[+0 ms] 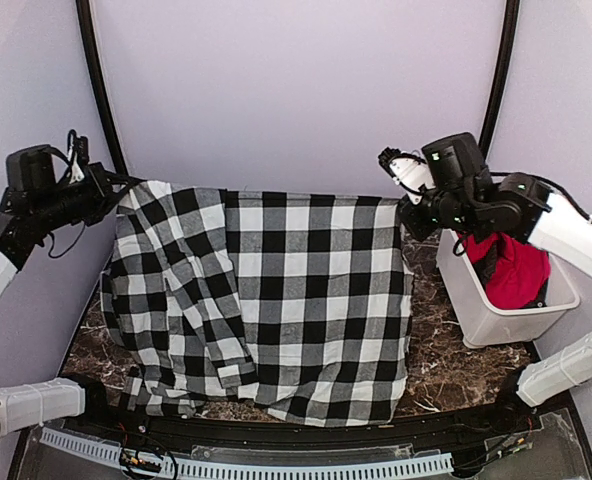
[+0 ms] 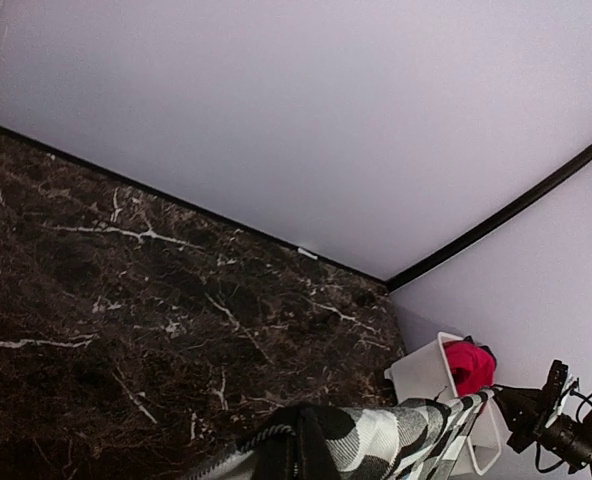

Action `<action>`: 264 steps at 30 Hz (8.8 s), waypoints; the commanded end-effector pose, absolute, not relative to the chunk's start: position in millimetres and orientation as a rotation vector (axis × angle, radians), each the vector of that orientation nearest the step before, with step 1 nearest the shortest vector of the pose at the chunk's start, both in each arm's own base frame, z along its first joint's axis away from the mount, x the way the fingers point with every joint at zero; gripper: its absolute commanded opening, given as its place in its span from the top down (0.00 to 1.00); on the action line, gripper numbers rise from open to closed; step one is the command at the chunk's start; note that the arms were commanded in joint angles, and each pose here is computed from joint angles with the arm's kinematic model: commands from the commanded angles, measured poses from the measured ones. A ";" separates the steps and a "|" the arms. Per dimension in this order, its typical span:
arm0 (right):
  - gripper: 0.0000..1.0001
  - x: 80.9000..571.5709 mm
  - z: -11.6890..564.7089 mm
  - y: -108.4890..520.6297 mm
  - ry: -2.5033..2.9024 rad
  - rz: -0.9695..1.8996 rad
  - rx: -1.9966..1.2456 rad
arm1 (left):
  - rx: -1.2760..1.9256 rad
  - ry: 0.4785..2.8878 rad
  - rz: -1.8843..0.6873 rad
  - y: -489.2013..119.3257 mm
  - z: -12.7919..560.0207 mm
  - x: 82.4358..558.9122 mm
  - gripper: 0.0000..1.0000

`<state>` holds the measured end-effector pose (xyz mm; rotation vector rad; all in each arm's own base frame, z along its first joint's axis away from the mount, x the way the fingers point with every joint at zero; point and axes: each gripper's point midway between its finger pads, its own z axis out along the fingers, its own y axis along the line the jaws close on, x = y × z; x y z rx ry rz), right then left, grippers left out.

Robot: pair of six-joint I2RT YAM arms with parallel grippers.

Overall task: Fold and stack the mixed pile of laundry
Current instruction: Flatten out the flattened shirt at the center of the board, then adjust the flattened shirt at the center of the board, then pick up the flattened shirt from the center of the board, then pass from the right arm to the left

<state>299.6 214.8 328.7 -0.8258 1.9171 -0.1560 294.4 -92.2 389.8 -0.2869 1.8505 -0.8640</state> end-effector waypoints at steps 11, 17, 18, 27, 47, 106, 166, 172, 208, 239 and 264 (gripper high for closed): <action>1.00 453.4 172.8 246.0 2.120 -0.092 -0.857 | -0.489 2.042 -0.720 -77.6 214.7 439.3 1.00; 1.00 503.4 143.3 245.8 2.149 -0.090 -0.844 | -0.529 2.062 -0.810 -82.4 163.0 493.4 1.00; 1.00 510.6 138.5 245.5 2.152 -0.100 -0.847 | -0.528 2.071 -0.811 -83.7 156.9 503.1 1.00; 0.96 587.1 107.5 247.9 2.164 -0.199 -0.820 | -0.485 2.088 -0.792 -85.9 148.9 581.0 0.91; 0.42 467.0 145.2 252.7 2.343 0.239 -0.736 | -0.504 2.108 -0.729 -51.7 177.3 501.3 0.34; 0.51 364.3 134.0 255.8 2.460 0.478 -0.762 | -0.309 2.084 -0.911 -163.0 159.5 580.3 1.00; 0.39 139.4 159.7 559.9 1.791 0.950 -1.596 | -0.679 2.413 -0.610 -68.0 200.1 247.5 0.08; 0.38 103.7 129.2 602.9 1.724 0.995 -1.721 | -0.717 2.351 -0.623 -42.6 222.0 261.7 0.07; 1.00 59.6 250.8 609.5 1.426 0.982 -1.727 | -0.735 2.314 -0.675 -21.0 221.4 284.4 0.07; 1.00 127.3 236.8 572.3 1.707 1.342 -1.512 | -0.629 2.305 -0.766 -36.9 192.3 274.8 0.01; 1.00 262.1 264.2 542.6 1.746 1.386 -1.258 | -0.144 2.236 -1.050 -125.7 214.8 262.6 0.10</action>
